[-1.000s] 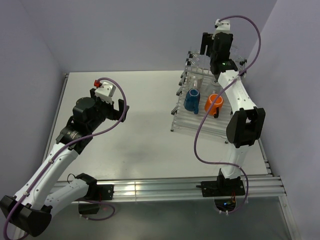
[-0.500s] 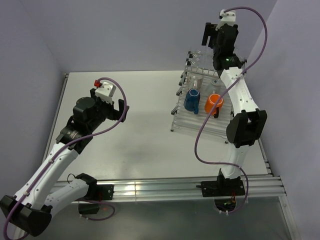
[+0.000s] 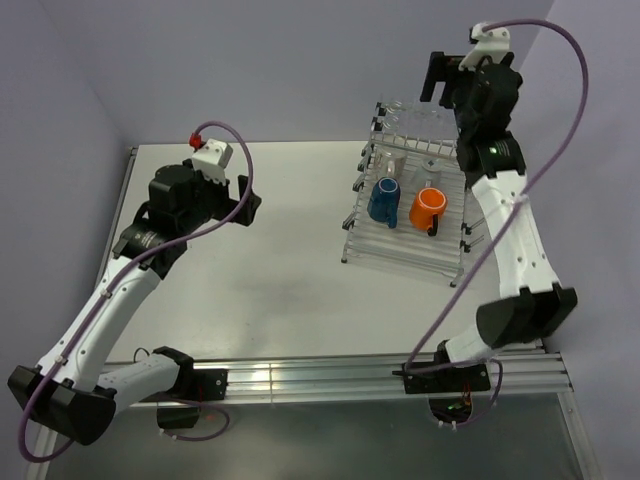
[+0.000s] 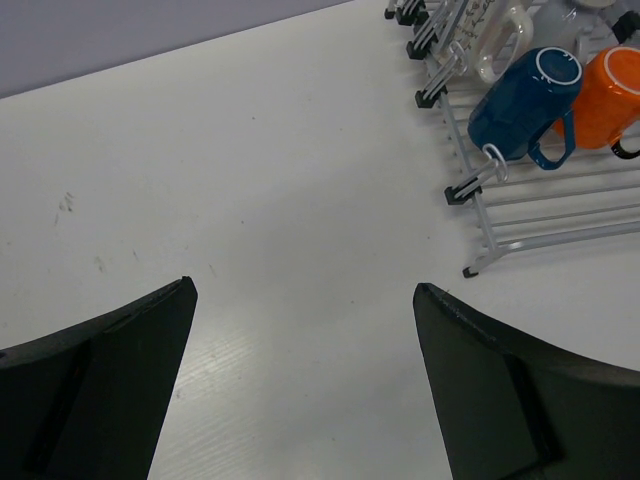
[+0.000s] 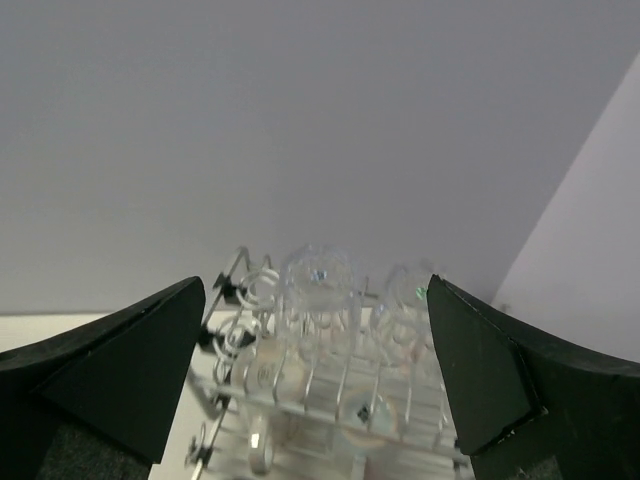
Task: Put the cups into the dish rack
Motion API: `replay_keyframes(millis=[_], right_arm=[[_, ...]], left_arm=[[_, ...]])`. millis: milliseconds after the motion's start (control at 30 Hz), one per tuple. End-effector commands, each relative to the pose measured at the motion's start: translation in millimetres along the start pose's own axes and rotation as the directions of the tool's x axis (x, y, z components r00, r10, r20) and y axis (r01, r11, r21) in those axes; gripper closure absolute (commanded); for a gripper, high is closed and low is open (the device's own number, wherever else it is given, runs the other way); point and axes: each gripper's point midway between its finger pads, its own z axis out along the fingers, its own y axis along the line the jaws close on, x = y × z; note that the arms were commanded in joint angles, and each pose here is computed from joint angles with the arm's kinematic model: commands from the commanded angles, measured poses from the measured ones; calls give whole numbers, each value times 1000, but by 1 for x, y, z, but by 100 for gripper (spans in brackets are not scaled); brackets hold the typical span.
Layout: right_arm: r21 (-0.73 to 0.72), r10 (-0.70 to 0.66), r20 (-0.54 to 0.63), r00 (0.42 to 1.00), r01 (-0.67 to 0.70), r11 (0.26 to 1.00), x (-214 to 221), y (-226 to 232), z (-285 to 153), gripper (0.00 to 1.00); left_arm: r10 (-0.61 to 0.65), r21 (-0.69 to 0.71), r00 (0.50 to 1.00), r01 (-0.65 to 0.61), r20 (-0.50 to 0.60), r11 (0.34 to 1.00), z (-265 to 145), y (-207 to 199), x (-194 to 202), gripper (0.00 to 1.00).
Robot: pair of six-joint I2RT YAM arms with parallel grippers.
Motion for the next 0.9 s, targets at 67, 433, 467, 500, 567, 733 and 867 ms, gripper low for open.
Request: replay_keyframes(millis=[67,433,467,500,567,733,867], right_arm=[[-58,1,-58,998,-4,998,17,-2,-64,0],[-118,43,-154,987,-61,991,82,-5,-164,0],[-101,69,-193,979,-89,991,102,-7,-166,0],[-73,80,-192,978,-96,993,106,-16,-168,0],[-69,104,-227,968,-122,990,125,-17,-171,0],[-65,142,-234,962,-161,985,134,-18,-177,0],[-67,156,-220,963,-175,982,125,-17,-174,0]], left_arm=[[-97,55,995,97,-2,994,2,-10,-29,1],[-210,-91,978,209,-3,974,39,34,-52,1],[-209,-112,978,208,1,972,39,38,-51,1],[-208,-141,978,206,-1,968,39,44,-46,1],[-201,-158,980,200,5,967,38,49,-43,1],[-200,-224,980,199,20,954,28,62,-38,1],[-192,-249,981,196,38,949,22,66,-46,1]])
